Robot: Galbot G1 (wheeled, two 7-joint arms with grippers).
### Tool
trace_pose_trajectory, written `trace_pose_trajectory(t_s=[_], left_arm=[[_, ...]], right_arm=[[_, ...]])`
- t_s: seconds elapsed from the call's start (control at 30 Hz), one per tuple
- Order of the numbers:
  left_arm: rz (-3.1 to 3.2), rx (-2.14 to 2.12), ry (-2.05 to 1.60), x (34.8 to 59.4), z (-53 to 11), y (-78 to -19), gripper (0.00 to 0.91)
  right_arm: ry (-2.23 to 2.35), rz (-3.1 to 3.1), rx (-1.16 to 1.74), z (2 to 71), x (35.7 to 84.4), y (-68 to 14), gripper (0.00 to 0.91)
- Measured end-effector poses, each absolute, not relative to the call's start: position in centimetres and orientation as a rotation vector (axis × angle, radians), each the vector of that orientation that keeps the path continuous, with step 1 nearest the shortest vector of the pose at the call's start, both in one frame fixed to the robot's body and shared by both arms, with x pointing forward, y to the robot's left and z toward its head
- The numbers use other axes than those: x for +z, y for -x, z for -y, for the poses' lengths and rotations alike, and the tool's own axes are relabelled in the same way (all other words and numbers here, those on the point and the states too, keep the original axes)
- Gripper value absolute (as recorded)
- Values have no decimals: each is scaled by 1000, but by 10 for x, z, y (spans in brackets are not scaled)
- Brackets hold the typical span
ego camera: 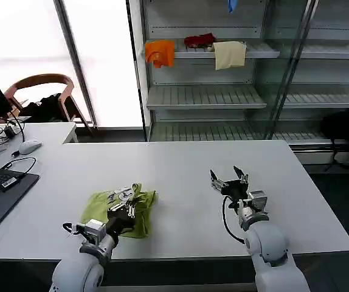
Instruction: Fold and organize the clothes.
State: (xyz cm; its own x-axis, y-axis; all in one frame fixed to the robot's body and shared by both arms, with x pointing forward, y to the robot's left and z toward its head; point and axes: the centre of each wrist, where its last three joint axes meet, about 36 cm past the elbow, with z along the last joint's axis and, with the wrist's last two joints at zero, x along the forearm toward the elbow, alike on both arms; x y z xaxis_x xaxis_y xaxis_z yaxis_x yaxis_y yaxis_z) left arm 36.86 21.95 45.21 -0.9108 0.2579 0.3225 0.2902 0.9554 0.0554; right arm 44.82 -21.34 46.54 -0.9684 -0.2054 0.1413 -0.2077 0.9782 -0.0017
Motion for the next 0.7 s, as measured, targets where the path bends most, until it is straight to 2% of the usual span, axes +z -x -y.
trace_pose_trajectory(t_s=[0.03,0.7], left_arm=[[2788,-147,400,451,-218,-369,907],[2705,-69,391,419,-170,-372,907]], right_arm=[[-315,2982,26,213,465,-448,907],[-314,2967,54,213,459,-449,907]])
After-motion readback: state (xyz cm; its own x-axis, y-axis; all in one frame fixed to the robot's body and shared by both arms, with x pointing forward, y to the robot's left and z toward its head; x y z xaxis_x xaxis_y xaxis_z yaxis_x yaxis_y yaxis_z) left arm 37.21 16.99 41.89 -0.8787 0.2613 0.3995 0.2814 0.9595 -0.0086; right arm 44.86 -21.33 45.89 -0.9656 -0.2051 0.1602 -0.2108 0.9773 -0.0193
